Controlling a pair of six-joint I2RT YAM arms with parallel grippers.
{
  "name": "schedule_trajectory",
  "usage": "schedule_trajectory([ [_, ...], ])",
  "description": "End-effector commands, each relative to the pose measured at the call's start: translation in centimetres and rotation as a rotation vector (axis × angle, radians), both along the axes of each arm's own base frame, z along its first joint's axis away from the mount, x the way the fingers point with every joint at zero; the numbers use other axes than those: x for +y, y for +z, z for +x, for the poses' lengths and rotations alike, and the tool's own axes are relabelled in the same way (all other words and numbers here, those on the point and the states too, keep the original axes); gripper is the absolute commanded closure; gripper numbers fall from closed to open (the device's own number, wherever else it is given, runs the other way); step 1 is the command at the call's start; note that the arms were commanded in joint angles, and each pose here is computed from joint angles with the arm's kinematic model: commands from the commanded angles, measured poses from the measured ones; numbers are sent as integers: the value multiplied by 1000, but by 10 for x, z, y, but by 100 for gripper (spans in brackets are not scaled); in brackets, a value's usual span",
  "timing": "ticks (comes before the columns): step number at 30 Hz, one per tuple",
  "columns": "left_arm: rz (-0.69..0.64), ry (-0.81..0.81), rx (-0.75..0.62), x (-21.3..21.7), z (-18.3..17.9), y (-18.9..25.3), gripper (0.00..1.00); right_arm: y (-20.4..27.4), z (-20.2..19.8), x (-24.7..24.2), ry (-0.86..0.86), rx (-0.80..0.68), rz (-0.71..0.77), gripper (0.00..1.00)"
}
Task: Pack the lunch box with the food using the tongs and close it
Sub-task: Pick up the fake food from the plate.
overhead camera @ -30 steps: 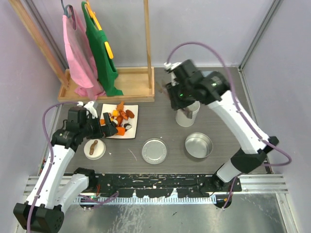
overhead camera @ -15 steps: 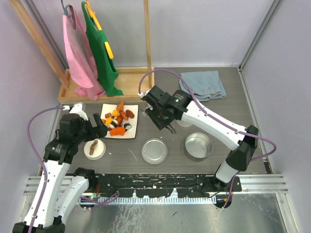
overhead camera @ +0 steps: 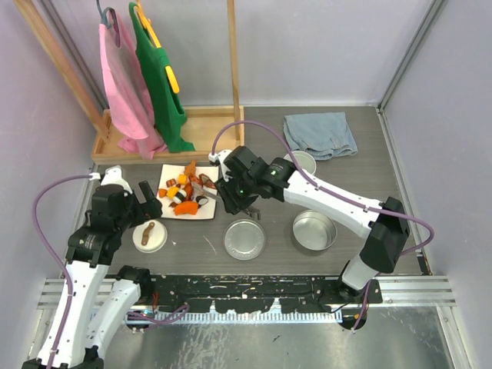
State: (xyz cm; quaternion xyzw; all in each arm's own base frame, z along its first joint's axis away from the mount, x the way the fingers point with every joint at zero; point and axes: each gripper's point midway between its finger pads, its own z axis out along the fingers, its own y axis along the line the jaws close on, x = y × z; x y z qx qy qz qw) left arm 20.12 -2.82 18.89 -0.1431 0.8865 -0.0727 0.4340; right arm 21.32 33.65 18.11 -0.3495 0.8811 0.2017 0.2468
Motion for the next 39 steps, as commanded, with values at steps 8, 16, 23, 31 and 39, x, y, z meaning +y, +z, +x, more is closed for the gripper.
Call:
schedule_trajectory([
  [8,4,32,-33,4,4,9,2,-1,-11,18,61,-37,5,50],
  [16,-3,23,-32,2,4,9,2,0,-32,47,187,-91,-26,47],
  [23,-5,22,-41,2,3,10,2,-11,-19,51,202,-138,-108,45],
  [31,-7,18,-30,1,3,8,2,-27,-3,43,190,-186,-222,43],
  [39,-8,13,-19,0,5,6,2,-40,-11,52,281,-137,-243,42],
])
